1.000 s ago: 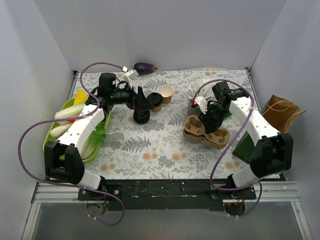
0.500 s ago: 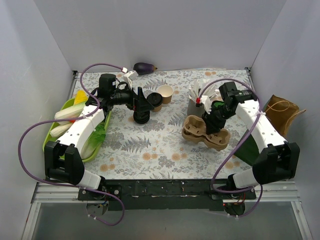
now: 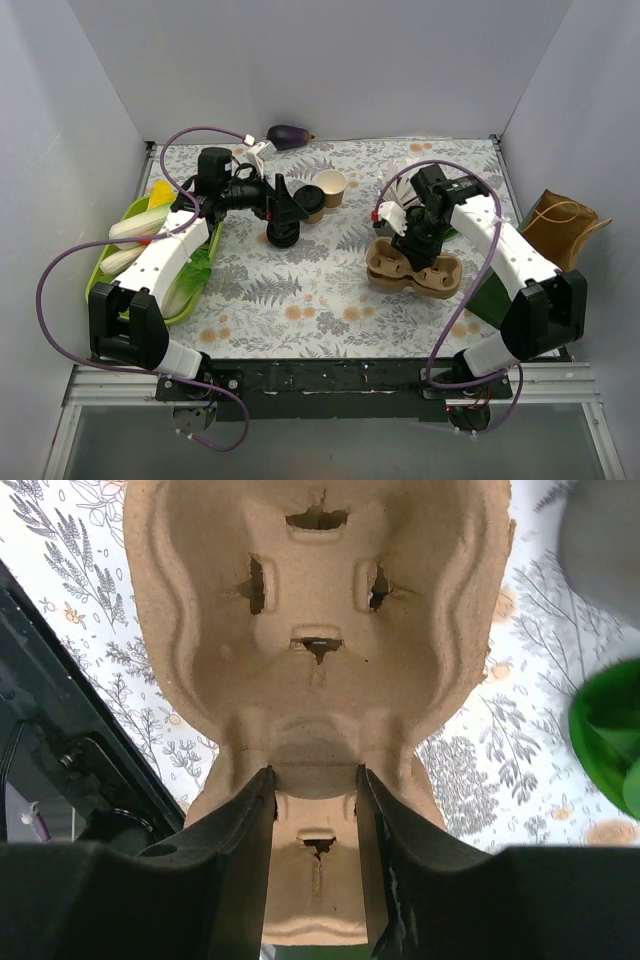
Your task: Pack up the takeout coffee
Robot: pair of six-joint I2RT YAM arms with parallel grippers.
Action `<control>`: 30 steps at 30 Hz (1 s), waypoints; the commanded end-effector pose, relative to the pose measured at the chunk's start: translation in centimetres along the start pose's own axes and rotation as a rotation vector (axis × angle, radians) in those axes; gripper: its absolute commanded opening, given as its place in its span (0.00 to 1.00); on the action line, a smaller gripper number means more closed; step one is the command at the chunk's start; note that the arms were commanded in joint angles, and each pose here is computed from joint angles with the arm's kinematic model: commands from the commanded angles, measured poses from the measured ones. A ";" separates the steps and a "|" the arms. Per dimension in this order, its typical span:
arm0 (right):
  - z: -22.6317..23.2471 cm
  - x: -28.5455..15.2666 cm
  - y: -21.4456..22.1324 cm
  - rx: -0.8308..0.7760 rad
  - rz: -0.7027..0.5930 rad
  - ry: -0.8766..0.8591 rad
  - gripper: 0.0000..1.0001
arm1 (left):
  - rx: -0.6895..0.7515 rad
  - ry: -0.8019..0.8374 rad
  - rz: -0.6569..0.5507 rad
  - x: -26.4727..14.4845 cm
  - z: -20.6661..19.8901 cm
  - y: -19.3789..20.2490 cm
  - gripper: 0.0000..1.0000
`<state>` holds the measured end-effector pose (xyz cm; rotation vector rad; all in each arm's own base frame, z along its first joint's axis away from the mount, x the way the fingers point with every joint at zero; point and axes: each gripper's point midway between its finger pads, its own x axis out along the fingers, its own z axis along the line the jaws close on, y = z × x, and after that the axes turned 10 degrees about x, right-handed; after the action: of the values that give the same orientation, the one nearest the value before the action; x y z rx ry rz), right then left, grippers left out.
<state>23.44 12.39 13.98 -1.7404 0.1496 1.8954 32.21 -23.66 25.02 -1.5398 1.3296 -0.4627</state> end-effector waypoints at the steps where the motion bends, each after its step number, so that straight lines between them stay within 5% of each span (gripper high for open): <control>1: 0.2 -2.5 -1.8 0.007 -0.108 0.034 0.11 | 0.058 0.012 -0.042 -0.8 -1.0 -1.7 0.98; 4: 1.8 -5.4 -6.3 -0.005 -0.304 -0.051 0.12 | 0.058 0.017 -0.046 -0.7 -1.1 -2.1 0.98; 9: 3.3 -4.2 -5.0 0.015 -0.389 -0.113 0.11 | 0.060 0.020 -0.050 -0.6 -1.0 -2.4 0.98; 15: 2.3 -6.4 -7.5 0.083 -0.637 0.015 0.10 | 0.060 0.012 -0.045 -0.8 -1.1 -1.9 0.98; 24: 0.8 -8.3 -8.6 0.227 -0.794 -0.016 0.10 | 0.056 0.010 -0.032 -0.9 -1.1 -1.7 0.98; 30: 1.3 -7.4 -6.5 0.287 -0.755 -0.088 0.11 | 0.042 0.013 -0.030 -0.7 -0.9 -1.5 0.98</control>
<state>26.36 15.80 21.96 -1.3190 -0.1650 1.2996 32.07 -23.71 25.04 -1.5400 1.3378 -0.4662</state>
